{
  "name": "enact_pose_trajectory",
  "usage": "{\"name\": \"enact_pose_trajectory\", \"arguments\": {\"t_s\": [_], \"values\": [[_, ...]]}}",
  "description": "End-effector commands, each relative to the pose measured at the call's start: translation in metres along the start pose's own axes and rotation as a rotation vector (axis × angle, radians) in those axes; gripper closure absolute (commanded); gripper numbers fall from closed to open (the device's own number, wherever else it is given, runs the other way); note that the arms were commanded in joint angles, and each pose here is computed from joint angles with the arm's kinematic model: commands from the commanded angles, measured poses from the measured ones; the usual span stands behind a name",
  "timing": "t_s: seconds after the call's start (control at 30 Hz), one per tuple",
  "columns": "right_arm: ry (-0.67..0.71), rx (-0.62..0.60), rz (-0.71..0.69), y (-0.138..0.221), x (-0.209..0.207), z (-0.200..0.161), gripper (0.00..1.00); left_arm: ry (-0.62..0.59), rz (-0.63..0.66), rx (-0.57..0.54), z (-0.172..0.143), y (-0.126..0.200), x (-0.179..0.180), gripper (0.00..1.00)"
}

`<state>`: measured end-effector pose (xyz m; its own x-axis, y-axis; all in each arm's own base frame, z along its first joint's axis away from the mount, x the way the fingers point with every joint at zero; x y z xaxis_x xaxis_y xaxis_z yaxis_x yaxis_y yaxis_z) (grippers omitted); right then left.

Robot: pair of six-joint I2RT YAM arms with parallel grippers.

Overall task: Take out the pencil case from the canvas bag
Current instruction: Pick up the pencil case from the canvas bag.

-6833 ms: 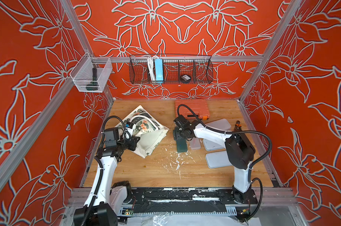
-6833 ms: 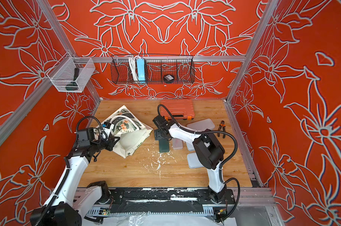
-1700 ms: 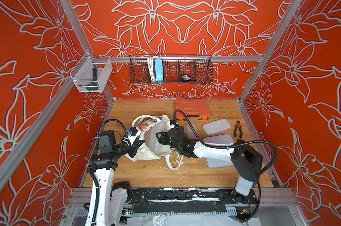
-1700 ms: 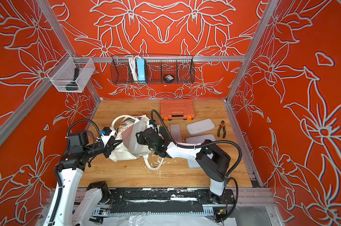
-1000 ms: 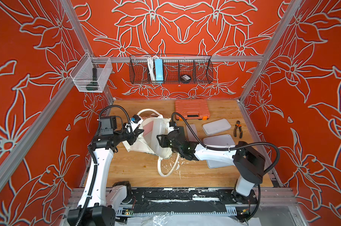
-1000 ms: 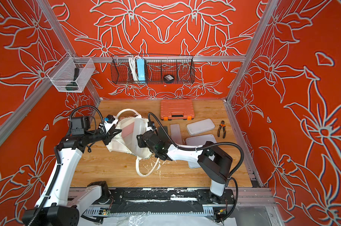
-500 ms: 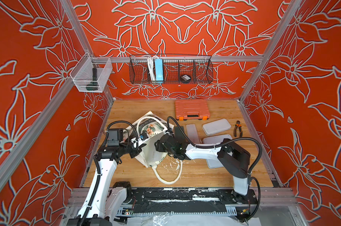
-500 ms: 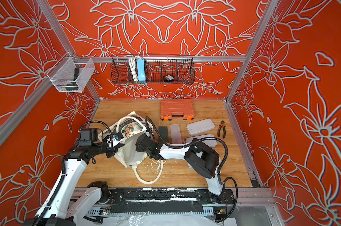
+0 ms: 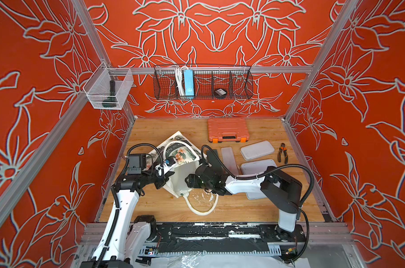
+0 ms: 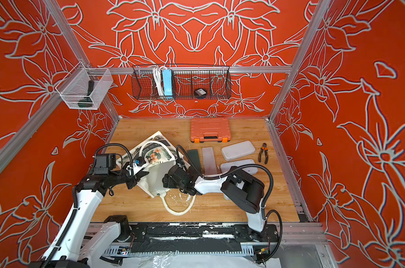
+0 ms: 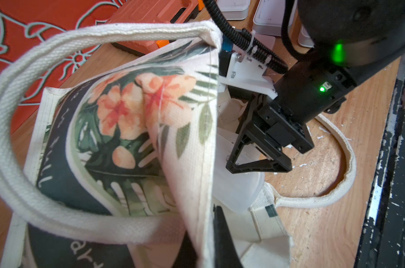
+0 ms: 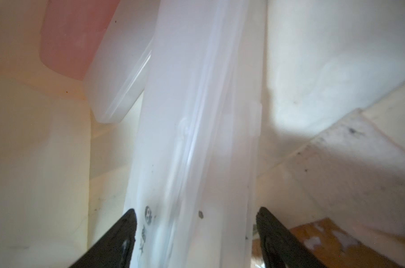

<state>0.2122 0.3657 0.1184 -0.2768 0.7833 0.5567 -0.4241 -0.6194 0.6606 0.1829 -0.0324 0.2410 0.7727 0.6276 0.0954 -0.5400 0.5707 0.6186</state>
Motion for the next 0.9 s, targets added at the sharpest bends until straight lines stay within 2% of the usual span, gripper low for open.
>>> {"name": "enact_pose_trajectory", "arguments": {"t_s": [0.0,0.2,0.33,0.6,0.87], "values": [[-0.019,0.009,0.011,0.014,0.003,0.0,0.17,-0.019,-0.024,-0.061,0.013,0.007,-0.004,1.0],[-0.048,0.015,0.08,0.024,0.003,-0.003,0.17,-0.014,-0.022,-0.06,0.013,0.008,-0.004,1.0],[-0.104,0.038,0.086,0.026,-0.005,-0.011,0.21,-0.003,-0.009,-0.057,0.014,0.008,-0.003,1.0],[-0.155,0.039,0.019,0.024,-0.026,-0.019,0.25,0.003,0.01,-0.063,0.016,0.012,-0.004,1.0],[-0.253,0.003,0.15,0.011,-0.039,-0.024,0.35,0.019,0.004,-0.083,0.021,0.015,-0.004,1.0]]}}
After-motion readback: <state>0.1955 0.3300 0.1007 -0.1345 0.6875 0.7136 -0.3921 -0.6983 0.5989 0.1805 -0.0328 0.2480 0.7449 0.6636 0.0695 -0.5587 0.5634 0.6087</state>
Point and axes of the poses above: each gripper's point midway between its finger pads, its own y axis back along the fingers, its own x axis along the line the jaws close on, z = x × y, the point moved 9 cm from there along y, back along the fingers, and after that the axes turned 6 degrees about y, right-handed, at the moved point
